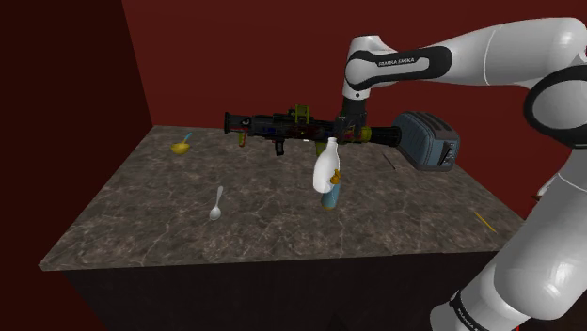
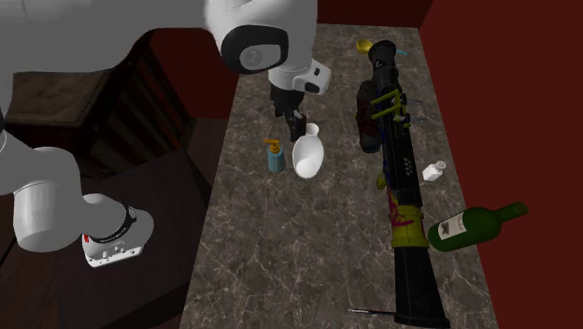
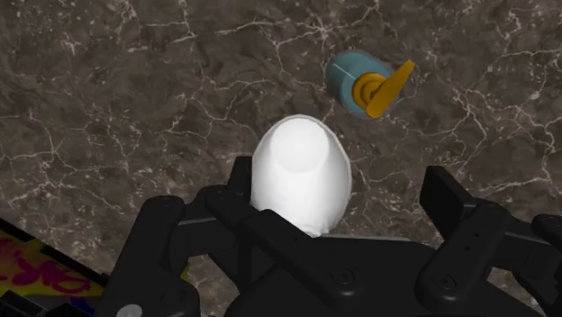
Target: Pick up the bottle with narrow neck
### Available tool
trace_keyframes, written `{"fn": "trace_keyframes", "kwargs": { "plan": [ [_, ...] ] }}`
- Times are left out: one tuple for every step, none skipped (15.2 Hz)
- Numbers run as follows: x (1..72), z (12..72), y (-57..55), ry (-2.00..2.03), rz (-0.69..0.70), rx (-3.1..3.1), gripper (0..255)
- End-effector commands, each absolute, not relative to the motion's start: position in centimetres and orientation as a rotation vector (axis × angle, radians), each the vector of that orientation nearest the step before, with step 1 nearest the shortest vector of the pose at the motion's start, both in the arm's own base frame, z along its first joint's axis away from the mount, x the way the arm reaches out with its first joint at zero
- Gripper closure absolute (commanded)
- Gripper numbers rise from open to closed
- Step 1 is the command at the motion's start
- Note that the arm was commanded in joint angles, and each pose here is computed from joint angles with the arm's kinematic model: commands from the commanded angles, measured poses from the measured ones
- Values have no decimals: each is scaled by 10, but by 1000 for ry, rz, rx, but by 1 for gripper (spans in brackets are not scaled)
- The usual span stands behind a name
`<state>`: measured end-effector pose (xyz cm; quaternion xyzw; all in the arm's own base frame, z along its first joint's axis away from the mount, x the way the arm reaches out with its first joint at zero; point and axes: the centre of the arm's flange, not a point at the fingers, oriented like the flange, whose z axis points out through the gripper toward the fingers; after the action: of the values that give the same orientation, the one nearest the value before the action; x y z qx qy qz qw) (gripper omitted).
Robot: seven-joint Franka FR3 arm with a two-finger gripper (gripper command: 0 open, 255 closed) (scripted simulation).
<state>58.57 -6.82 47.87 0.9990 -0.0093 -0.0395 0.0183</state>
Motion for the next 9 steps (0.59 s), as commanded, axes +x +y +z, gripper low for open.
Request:
{"fn": "trace_keyframes", "kwargs": {
  "plan": [
    [611,474,-74,-27,-118,3107,0],
    [623,469,-76,-26,-116,3110,0],
    [635,465,-79,-26,-114,3112,0],
    [647,460,-81,-25,-112,3115,0],
    [659,456,-84,-24,-110,3117,0],
    [666,454,-85,-24,-109,3118,0],
    [666,448,-85,-24,-109,3118,0],
    [666,443,-85,-24,-109,3118,0],
    [665,438,-85,-24,-109,3118,0]
  ]
}}
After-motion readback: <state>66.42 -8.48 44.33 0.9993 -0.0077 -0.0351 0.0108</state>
